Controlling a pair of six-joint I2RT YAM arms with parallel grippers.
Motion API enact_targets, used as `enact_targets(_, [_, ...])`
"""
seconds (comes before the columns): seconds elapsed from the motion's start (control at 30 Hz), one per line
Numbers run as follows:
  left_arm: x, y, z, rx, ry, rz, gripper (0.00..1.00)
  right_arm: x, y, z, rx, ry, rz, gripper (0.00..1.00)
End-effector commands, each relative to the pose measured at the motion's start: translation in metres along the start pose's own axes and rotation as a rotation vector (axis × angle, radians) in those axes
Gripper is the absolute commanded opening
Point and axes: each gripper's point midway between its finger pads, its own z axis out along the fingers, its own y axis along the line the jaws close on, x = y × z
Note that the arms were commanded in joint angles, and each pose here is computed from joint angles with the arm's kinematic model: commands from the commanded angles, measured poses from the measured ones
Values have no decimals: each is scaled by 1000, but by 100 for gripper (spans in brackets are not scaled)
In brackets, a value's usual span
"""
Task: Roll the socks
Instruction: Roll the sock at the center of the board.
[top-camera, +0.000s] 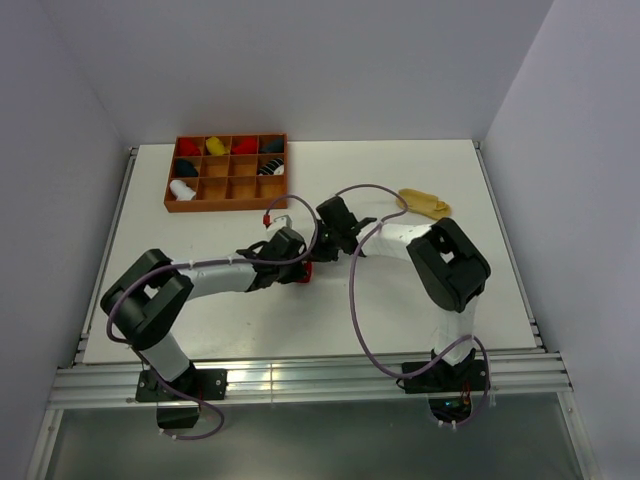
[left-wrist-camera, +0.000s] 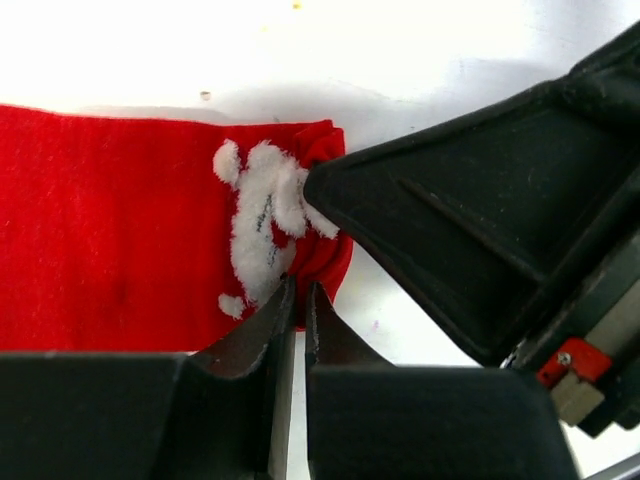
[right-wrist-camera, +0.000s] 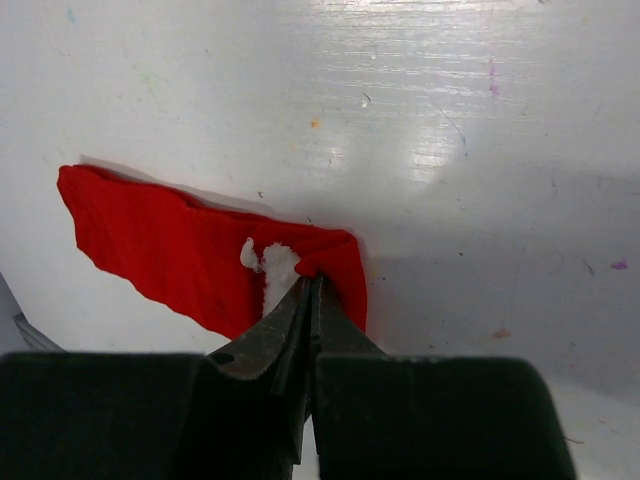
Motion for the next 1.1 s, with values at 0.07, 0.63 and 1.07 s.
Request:
enact_targets(0.07, [25,44,-13,-153,59,114,15,26,-43,11,186,80,6,3])
enact_targets(0.63, [-18,-51,-59,70,-299,474,41,27,-41,9,195,97,5,2])
enact_targets(1.07, [-9,-45,-20,-54,-329,652,35,31,-40,12,186,117,11,2])
